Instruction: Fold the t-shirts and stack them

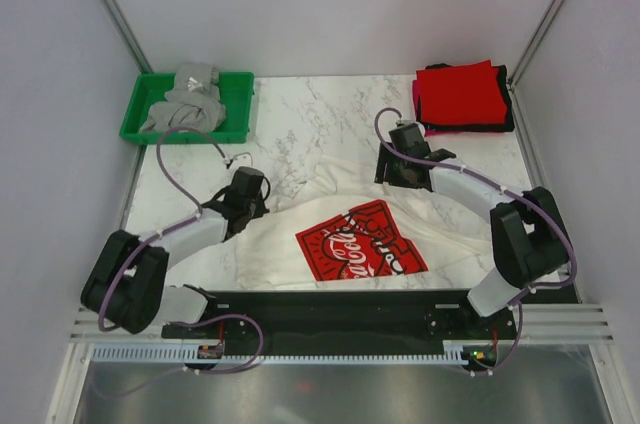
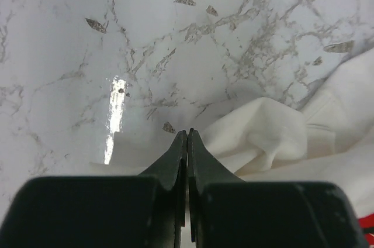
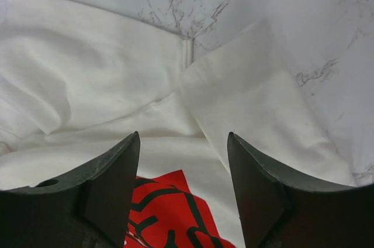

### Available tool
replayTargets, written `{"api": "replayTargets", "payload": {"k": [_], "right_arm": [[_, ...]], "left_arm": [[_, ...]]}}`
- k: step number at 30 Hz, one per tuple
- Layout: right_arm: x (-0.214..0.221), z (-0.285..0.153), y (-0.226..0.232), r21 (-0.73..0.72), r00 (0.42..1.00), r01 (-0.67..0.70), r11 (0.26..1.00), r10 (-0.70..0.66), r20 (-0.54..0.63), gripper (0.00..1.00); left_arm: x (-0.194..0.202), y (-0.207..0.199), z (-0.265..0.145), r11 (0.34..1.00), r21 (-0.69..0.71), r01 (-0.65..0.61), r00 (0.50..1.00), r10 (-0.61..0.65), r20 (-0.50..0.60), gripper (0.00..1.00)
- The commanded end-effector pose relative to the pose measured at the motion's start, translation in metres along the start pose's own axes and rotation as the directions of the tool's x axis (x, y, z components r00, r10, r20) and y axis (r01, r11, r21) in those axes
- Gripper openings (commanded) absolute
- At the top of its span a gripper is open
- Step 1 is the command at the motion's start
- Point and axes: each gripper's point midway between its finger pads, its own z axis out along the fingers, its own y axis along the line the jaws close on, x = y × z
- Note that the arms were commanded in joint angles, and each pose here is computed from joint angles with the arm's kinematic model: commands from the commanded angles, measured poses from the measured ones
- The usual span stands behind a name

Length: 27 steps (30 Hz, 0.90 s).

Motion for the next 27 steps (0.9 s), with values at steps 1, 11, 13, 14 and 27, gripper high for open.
{"api": "replayTargets", "payload": {"k": [1,11,13,14,27], "right_arm": [[-0.024,-0.005,0.010,0.036,0.995,0.059,0.998,-0.061,0.080,0.69],[-0.017,0.025,0.000,0.152,0.989,0.145,0.978,-0.148,0.006,0.60],[-0.012,0.032,-0.001,0.165,0.987,0.162,0.973,-0.162,-0.013,0.53],[-0.013,0.034,-0.001,0.171,0.986,0.166,0.971,-0.166,-0.012,0.50],[-0.023,0.032,-0.014,0.252,0.983,0.171,0.952,-0.181,0.015,0.00]], "left_arm": [[-0.049,-0.010,-0.027,0.990,0.087,0.108,0.974,-0.123,0.191,0.02],[-0.047,-0.007,-0.030,0.990,0.089,0.112,0.972,-0.128,0.199,0.02],[-0.048,-0.009,-0.030,0.989,0.097,0.115,0.970,-0.132,0.202,0.02],[-0.047,-0.009,-0.029,0.989,0.098,0.111,0.971,-0.129,0.199,0.02],[-0.045,-0.008,-0.028,0.990,0.094,0.107,0.973,-0.124,0.197,0.02]]}}
